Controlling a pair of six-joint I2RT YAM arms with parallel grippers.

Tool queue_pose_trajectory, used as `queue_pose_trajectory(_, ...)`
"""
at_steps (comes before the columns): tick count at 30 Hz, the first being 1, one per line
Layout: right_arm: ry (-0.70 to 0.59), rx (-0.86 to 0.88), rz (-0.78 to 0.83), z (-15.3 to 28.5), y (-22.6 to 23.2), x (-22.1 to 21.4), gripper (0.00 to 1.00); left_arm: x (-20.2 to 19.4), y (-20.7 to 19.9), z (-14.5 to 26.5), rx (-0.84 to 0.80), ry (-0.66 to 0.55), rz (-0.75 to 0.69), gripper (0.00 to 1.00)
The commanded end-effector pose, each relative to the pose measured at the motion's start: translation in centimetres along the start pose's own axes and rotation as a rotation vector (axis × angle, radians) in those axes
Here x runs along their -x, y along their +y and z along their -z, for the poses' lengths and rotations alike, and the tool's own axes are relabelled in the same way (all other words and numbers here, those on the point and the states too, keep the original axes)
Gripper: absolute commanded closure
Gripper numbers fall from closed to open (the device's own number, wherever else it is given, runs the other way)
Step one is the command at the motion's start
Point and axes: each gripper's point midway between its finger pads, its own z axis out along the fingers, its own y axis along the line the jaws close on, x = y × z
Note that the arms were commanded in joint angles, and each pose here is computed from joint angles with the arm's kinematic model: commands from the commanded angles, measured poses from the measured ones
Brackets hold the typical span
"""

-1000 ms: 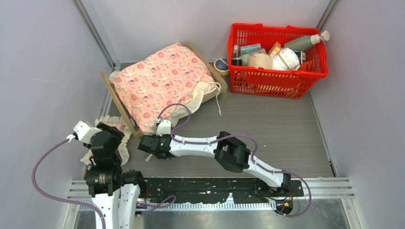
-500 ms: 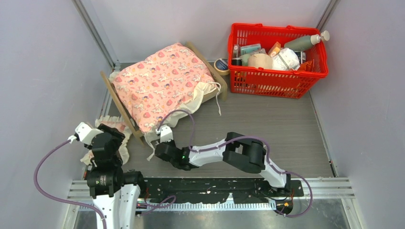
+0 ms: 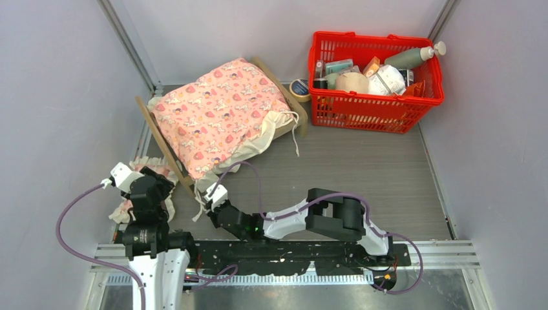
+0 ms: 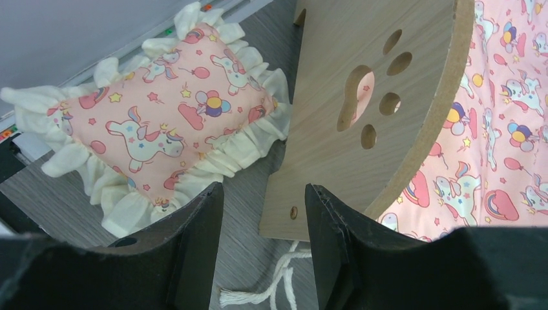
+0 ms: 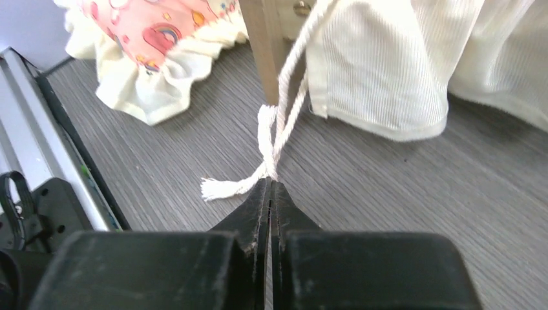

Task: Set up the pet bed
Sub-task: Tie the ropes to the bed frame.

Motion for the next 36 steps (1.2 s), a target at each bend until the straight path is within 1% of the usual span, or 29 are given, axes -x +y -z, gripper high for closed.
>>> queue_pose_trajectory(1, -0.191, 0.015, -0.005, 0.2, 1.0, 6.9, 0.95, 0.2, -1.2, -0.2, -0.059, 0.000, -0.006, 0.47)
queue_pose_trajectory(9, -0.187, -0.005, 0.005, -1.0, -0.6, 6.7, 0.95, -2.0, -1.8, 0.1, -0.110, 0.089, -0.007, 0.46)
queue_pose_trajectory(12, -0.184, 0.011, 0.010, -1.4, -1.0, 6.6, 0.95, -2.3, -1.8, 0.1, -0.113, 0.098, -0.008, 0.46)
queue_pose_trajectory(21, -0.158, 0.002, -0.011, -1.9, -2.9, 6.2, 0.95, -1.5, -1.4, 0.0, -0.080, 0.078, -0.015, 0.46)
queue_pose_trajectory(30, -0.139, 0.034, -0.052, -2.1, -2.1, 5.3, 0.95, -0.9, -1.6, 0.0, -0.075, 0.069, -0.016, 0.47)
queue_pose_trajectory(36, -0.091, -0.067, -0.097, -2.6, -3.5, 4.2, 0.95, -0.7, -1.5, 0.3, -0.074, 0.063, -0.015, 0.47)
